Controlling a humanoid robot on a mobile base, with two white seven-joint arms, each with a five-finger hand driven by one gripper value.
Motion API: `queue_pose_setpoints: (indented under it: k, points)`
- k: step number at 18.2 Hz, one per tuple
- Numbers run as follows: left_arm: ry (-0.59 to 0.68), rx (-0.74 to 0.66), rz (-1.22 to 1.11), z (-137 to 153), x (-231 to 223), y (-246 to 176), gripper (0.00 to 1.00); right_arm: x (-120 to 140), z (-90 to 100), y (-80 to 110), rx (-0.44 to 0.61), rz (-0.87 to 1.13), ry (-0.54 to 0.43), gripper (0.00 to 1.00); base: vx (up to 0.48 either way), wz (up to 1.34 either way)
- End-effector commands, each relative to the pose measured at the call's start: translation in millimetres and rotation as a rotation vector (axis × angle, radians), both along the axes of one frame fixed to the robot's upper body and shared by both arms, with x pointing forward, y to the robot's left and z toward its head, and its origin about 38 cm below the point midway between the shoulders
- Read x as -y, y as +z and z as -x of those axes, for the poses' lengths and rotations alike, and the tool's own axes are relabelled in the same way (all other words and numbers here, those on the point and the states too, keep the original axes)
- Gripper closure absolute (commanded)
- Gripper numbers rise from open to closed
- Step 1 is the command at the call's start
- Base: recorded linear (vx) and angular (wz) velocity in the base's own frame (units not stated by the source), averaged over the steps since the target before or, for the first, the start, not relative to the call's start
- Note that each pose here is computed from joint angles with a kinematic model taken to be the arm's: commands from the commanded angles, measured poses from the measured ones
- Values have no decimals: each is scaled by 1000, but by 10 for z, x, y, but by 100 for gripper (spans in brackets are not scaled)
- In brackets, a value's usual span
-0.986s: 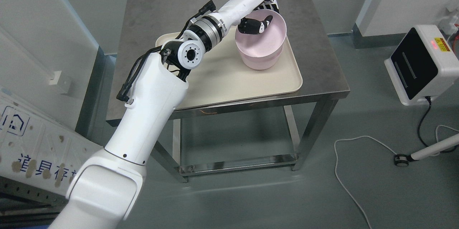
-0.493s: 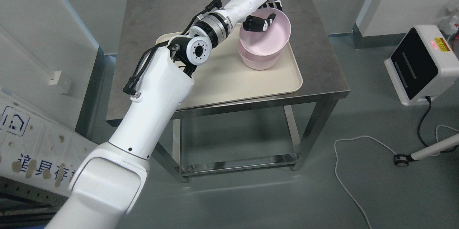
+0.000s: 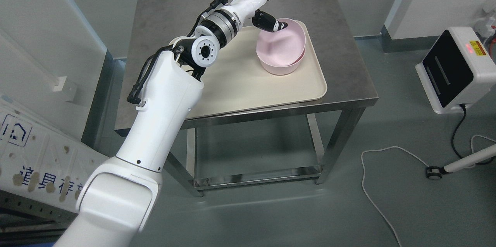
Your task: Stack pink IKEA bowls on left shelf middle
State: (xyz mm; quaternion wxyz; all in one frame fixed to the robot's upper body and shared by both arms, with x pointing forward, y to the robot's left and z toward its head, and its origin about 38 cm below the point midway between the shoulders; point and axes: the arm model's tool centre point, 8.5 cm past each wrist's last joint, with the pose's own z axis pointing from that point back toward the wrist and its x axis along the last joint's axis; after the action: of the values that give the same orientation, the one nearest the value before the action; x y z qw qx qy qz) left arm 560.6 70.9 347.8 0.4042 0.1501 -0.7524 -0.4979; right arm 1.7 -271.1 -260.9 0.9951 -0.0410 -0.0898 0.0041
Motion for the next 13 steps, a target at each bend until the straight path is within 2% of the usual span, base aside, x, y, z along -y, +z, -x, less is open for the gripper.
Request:
queue_pose_setpoints:
  k: [1,3,5,9,13]
  points:
    - [-206,68,446,582,-379,345,16,115,1,11,0,18,-2,0,0,0]
    - [-368,-35,298,884,-39,-168,16,114,1,11,0,18,-1,0,0,0]
    - [-402,-57,230,978,27,-441,16,115,1,11,0,18,-2,0,0,0]
    - [-262,-10,-20,905,30,-652,17,115,1,11,0,18,-2,0,0,0]
    - [-119,-35,-162,768,9,-740,19,115,1,11,0,18,-2,0,0,0]
